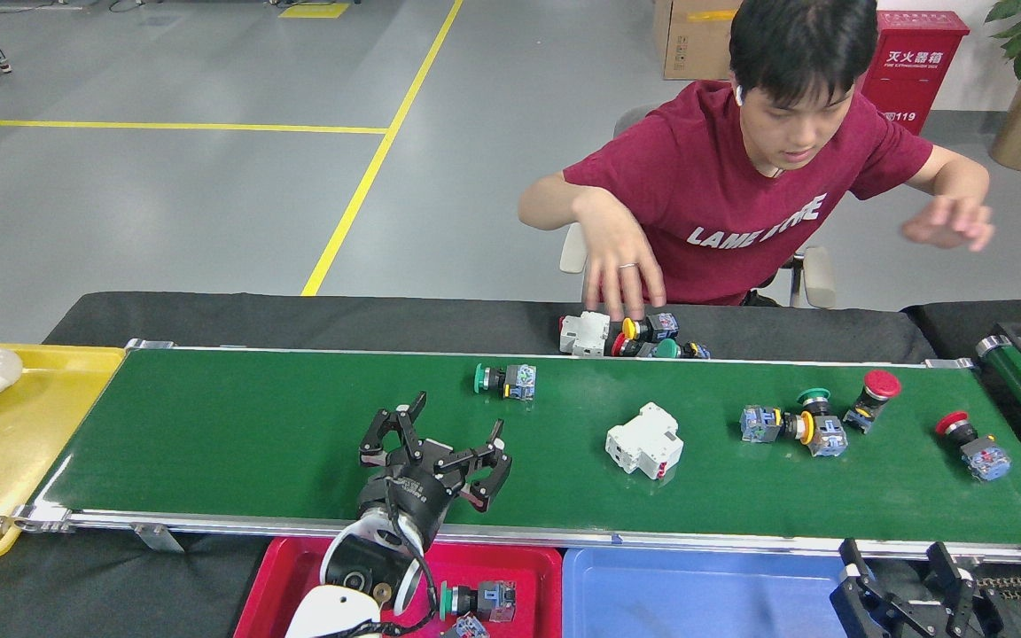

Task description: Pick switch part from conveyor to tray

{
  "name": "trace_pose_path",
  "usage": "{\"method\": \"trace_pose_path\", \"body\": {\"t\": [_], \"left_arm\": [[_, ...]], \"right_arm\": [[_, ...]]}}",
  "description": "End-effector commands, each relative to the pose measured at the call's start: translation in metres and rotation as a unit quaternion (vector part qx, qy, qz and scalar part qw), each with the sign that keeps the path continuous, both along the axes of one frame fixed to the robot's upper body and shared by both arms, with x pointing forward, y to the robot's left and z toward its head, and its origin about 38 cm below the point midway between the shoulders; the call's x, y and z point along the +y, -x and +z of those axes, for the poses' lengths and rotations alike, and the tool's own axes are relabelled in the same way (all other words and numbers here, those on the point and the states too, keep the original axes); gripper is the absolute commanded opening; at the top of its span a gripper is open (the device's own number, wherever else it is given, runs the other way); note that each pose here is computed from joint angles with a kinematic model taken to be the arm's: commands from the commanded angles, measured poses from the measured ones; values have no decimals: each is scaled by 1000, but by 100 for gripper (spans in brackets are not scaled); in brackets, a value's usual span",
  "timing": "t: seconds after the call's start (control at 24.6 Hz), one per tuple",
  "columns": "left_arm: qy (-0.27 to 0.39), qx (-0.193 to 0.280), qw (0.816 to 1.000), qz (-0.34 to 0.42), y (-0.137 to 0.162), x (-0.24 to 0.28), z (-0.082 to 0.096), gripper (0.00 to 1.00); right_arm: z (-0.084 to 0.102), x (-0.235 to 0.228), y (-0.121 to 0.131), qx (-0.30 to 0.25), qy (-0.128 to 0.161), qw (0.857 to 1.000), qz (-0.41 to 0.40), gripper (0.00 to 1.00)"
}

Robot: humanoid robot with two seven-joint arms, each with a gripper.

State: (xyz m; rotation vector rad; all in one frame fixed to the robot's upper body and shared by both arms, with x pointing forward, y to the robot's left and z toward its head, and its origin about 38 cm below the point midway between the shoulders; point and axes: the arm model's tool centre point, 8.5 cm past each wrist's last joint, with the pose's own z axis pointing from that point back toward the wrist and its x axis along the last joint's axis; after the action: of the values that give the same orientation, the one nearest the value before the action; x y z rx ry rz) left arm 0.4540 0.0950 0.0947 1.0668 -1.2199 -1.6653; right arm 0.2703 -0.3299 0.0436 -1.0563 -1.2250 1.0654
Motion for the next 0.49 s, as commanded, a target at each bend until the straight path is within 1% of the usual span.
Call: {"method": "trace_pose_path", "body": {"t": [0.0,0.12,0.32,0.45], "left_arm": [[14,8,1000,2,-14,-4,5,100],[17,28,999,8,-31,-6,1,100],[7,38,999,9,-44,-5,1,100],[3,48,999,11,-50,-4,-3,100]], "right_arm": [[7,5,-12,-5,4,1000,-10,96],[10,19,-35,14,10,1000,-11,96],[15,32,-78,33,15,999,-21,96],[5,47,-102,52,28,998,-14,96]]}}
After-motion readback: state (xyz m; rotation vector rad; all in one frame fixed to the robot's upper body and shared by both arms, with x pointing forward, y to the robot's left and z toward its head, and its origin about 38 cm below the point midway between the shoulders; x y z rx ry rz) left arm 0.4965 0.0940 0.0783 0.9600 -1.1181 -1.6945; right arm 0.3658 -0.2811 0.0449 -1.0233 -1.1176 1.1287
